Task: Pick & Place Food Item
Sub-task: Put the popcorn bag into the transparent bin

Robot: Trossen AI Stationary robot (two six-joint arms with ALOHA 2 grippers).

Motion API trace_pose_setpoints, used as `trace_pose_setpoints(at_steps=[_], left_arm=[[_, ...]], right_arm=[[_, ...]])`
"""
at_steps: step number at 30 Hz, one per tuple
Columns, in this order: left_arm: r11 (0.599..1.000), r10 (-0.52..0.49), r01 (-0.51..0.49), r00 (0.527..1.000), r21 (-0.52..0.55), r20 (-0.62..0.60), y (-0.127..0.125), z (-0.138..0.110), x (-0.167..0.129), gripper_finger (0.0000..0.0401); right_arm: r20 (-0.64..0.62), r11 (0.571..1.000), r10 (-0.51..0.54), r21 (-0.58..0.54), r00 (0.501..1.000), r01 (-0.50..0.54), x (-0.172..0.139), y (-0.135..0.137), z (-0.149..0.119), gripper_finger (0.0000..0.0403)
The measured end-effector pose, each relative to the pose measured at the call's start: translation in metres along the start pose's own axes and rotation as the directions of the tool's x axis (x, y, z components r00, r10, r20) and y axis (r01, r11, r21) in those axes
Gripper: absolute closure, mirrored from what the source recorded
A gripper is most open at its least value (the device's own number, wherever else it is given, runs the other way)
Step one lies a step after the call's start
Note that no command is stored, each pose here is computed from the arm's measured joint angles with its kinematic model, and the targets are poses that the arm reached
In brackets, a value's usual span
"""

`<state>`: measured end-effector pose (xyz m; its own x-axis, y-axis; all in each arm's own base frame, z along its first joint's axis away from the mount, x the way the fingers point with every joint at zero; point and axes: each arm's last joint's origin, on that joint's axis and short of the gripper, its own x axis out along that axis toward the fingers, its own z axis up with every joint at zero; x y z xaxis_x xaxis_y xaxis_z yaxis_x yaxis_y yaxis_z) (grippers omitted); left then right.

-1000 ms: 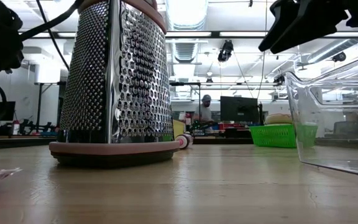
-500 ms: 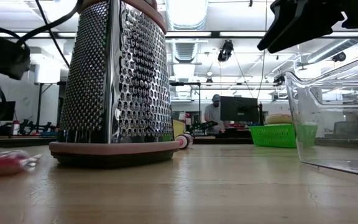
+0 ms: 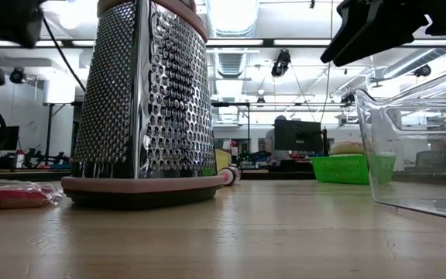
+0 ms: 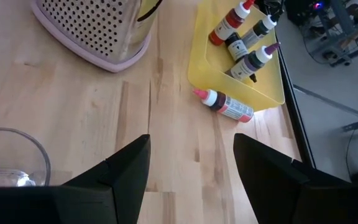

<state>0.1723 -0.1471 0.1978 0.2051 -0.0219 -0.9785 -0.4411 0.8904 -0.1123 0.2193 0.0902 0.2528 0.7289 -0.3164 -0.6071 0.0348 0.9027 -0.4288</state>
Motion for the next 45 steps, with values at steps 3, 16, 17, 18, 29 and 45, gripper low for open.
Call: trace_pose_setpoints(at_steps=[3, 16, 17, 18, 29, 45], left_arm=[[0.994, -0.103, 0.104, 0.994, -0.017, 0.042, -0.008, 0.002, -0.002, 0.0178], [0.999, -0.032, 0.032, 0.993, -0.005, -0.114, -0.033, -0.005, 0.053, 0.0178], [1.0, -0.022, 0.022, 0.991, -0.005, -0.129, -0.035, -0.005, 0.056, 0.0178], [1.0, -0.014, 0.014, 0.99, -0.004, -0.14, -0.037, -0.005, 0.059, 0.0178], [0.987, 0.152, -0.134, 0.951, 0.087, -0.269, -0.043, -0.004, 0.058, 0.0178], [0.973, -0.006, 0.004, 1.0, 0.233, 0.01, -0.008, 0.011, -0.038, 0.0178]], right_arm=[[-0.001, 1.0, 0.0, 0.009, 1.0, 0.0, 0.0, 0.0, 0.0, 0.0177], [0.002, 0.996, -0.084, 0.01, 0.997, 0.084, 0.0, -0.002, 0.0, 0.0177], [0.001, 0.996, -0.085, 0.007, 0.996, 0.085, 0.0, -0.003, 0.0, 0.0177], [0.001, 0.996, -0.086, 0.006, 0.996, 0.086, 0.0, -0.003, 0.0, 0.0177], [-0.001, 0.996, -0.089, -0.006, 0.996, 0.089, 0.0, -0.003, -0.001, 0.0177], [-0.004, 0.999, -0.043, -0.015, 0.999, 0.043, 0.0, -0.001, -0.001, 0.0177]])
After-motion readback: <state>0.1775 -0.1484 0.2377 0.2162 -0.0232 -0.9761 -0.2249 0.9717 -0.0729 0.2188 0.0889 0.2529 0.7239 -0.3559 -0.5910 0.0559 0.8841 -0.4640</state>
